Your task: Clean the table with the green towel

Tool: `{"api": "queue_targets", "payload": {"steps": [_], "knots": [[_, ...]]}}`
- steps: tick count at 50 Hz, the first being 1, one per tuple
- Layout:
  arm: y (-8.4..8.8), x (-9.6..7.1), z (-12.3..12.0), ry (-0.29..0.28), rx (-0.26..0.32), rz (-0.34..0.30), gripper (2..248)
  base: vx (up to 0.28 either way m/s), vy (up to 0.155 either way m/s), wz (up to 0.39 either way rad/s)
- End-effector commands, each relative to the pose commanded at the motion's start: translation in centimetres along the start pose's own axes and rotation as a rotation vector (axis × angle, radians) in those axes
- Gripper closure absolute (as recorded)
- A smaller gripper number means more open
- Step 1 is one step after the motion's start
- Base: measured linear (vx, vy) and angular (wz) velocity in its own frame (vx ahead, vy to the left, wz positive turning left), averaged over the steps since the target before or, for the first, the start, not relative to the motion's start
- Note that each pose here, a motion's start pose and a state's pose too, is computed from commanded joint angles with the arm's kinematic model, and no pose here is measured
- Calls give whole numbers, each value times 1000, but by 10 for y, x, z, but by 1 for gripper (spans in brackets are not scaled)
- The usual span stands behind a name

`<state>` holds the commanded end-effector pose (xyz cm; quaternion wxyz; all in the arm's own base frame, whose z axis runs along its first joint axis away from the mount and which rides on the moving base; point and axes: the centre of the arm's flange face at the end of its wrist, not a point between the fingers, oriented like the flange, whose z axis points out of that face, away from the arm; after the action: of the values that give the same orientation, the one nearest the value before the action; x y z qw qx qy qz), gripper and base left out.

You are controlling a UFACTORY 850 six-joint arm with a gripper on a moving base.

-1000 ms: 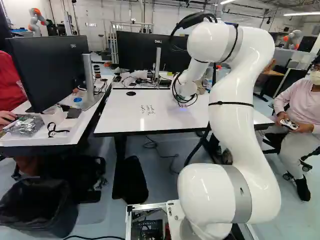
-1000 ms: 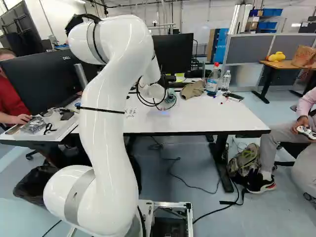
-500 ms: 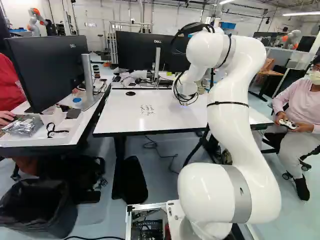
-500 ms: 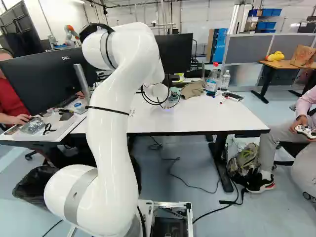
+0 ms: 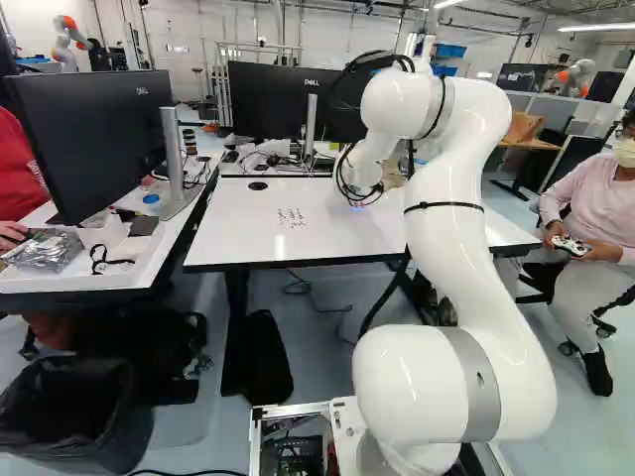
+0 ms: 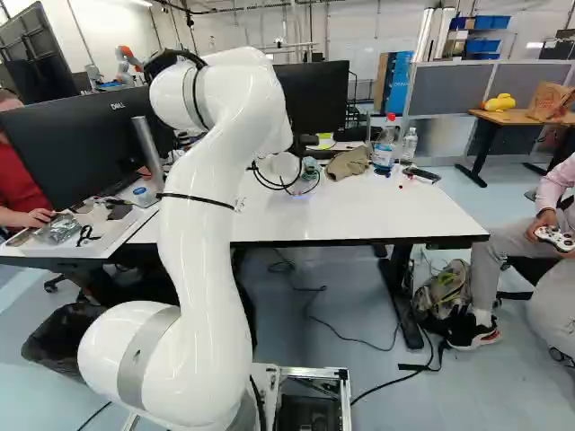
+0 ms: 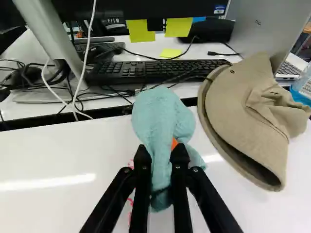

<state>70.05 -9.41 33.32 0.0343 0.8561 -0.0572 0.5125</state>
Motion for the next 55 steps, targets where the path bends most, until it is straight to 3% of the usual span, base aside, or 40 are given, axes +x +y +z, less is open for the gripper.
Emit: {"api": "queue_targets", "payload": {"steps": [26,55], "knots": [[-10,-15,-46,-45,13,-8,202,0,0,0],[-7,-34,-97,-89,10,-6,202,0,0,0]]}}
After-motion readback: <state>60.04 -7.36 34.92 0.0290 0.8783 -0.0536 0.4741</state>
